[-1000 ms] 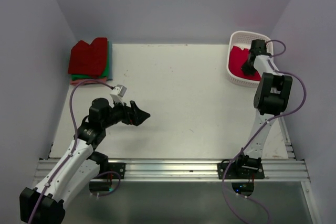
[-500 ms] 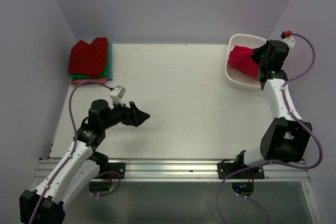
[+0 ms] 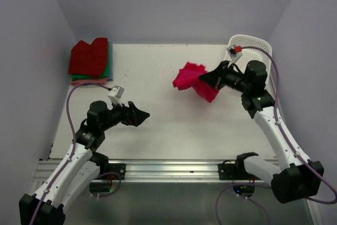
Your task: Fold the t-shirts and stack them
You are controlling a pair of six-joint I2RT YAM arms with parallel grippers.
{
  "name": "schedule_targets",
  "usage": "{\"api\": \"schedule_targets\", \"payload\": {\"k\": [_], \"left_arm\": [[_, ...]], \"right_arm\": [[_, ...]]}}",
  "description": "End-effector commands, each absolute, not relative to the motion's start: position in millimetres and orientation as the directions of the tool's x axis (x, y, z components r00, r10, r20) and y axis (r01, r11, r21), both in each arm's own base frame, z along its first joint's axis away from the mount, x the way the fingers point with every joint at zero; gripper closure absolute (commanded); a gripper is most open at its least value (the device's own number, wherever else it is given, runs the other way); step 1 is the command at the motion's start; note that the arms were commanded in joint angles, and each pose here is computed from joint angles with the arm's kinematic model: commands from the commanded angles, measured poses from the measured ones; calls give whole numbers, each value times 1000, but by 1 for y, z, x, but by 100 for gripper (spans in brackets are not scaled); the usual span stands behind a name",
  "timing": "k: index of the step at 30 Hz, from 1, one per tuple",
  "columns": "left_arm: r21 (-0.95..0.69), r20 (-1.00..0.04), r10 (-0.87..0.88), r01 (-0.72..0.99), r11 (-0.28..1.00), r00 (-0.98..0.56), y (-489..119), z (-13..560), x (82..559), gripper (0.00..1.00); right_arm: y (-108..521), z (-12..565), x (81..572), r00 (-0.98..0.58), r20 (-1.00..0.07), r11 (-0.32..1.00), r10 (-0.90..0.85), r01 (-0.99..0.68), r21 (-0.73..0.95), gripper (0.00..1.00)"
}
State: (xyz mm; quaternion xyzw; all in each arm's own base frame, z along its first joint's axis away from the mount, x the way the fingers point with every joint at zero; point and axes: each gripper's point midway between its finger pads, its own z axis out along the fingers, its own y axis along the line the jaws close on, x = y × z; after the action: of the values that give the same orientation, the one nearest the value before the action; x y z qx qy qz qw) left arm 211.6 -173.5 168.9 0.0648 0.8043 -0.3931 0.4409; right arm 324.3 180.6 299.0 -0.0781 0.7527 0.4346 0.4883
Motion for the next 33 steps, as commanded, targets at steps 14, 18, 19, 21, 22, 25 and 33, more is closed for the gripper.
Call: {"api": "schedule_targets", "payload": {"k": [14,18,19,21,22,25,33], "left_arm": [[-535,-805,-333,359,765,-491,-150,205,229,0],[-558,-774,-316,353,751,-549,-156,193,227,0],[-561,-753,-309,323,762,-581,-154,183,225,0],[-556,-713,-292,260,789,-638,-151,166,226,0],[-550,-692,-278,237,801,-666,-150,156,225,0],[-552,-642,-244,217,805,-727,-154,132,223,0],[-596,-590,-236,219,773,-772,-165,117,220,0]], "right_arm": [[179,162,278,-830,-547,881,-111,-336,332,22],[177,165,287,-827,-557,898,-75,-299,322,22],[177,165,288,-825,-561,901,-73,-296,317,22],[167,164,297,-815,-577,932,-48,-244,268,22],[151,160,306,-812,-583,967,-8,-154,201,21],[118,154,331,-795,-598,993,101,41,113,17],[68,112,405,-775,-506,924,378,346,160,75]]}}
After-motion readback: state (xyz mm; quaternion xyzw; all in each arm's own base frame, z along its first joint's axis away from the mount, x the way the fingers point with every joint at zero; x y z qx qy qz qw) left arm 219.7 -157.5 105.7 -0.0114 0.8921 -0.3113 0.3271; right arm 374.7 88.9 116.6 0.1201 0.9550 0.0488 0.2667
